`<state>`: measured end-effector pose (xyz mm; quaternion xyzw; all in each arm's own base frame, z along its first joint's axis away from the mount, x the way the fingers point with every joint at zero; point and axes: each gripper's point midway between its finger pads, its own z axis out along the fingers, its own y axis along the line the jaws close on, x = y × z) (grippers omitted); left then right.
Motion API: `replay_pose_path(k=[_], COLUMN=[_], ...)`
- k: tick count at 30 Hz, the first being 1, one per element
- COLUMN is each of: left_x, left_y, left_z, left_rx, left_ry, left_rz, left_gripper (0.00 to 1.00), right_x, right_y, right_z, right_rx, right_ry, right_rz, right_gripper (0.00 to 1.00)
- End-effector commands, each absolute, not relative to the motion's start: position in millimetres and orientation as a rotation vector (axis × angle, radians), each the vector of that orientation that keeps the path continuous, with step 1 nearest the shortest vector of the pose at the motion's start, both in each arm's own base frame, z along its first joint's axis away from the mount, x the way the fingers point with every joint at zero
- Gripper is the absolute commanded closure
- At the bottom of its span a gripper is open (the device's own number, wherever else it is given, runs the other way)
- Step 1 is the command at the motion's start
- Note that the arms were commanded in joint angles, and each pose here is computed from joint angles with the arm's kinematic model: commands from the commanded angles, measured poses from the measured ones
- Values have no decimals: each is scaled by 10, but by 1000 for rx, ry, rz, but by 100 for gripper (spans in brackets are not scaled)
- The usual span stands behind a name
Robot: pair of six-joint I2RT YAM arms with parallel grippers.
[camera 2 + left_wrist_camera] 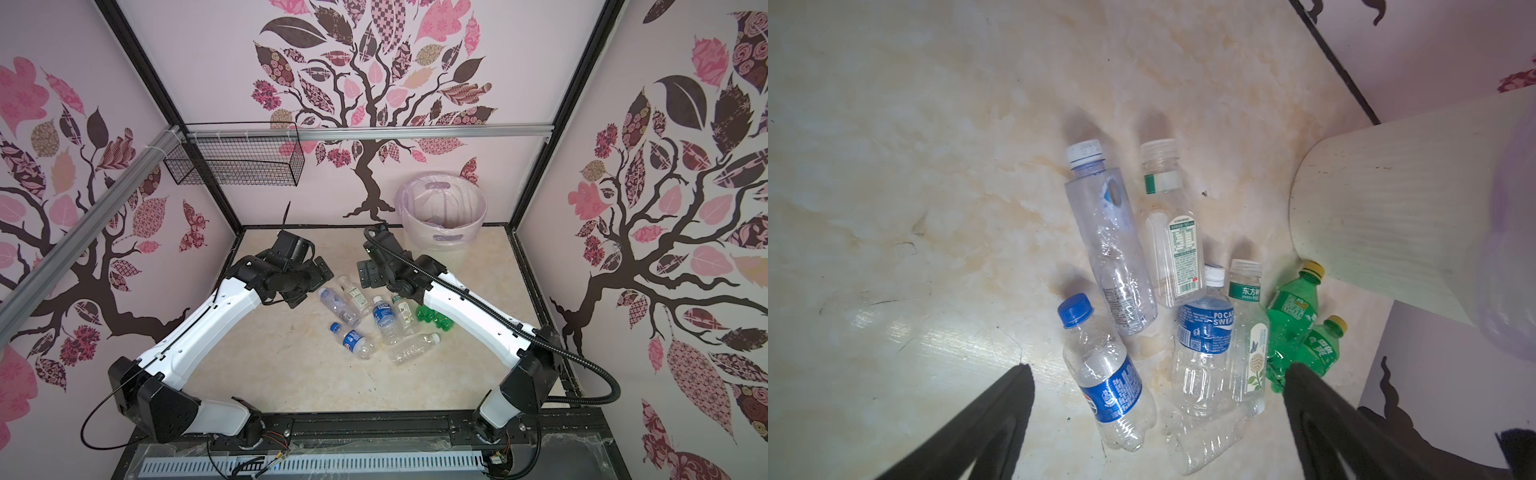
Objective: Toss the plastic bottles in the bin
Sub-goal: 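Withdraw the right gripper from the bin while the left gripper lowers toward the bottles, then lower the left gripper onto the Ganten-capped clear bottle and close it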
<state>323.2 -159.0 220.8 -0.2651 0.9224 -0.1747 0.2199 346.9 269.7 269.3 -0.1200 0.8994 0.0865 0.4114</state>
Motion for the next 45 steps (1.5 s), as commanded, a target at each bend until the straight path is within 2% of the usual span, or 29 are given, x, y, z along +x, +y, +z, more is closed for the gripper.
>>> replay_pose_path(k=[1,13,23,31,45], left_x=[3264,3374,3661,3777,3767], left_y=[-1511,-1431,-1387,-1523,-1509], left_z=[2003,1335,914,717,447], left_rx=[-757,-832,-1030,-1075,-1066], left_ry=[2552,2621,2631,2667,2740], left_rz=[-434,-369,-584,-658,-615], left_gripper=[3,3,7,9,22], right_x=[3355,3235,3162,3161,3152], right_y=[2699,2710,2672,2763,3103], right_z=[2795,2415,2271,2252,2298], right_rx=[-290,-330,-327,-373,-478], right_ry=[2248,2337,2378,2365,2330], right_rz=[290,268,264,306,414], right_gripper=[1,1,0,0,1])
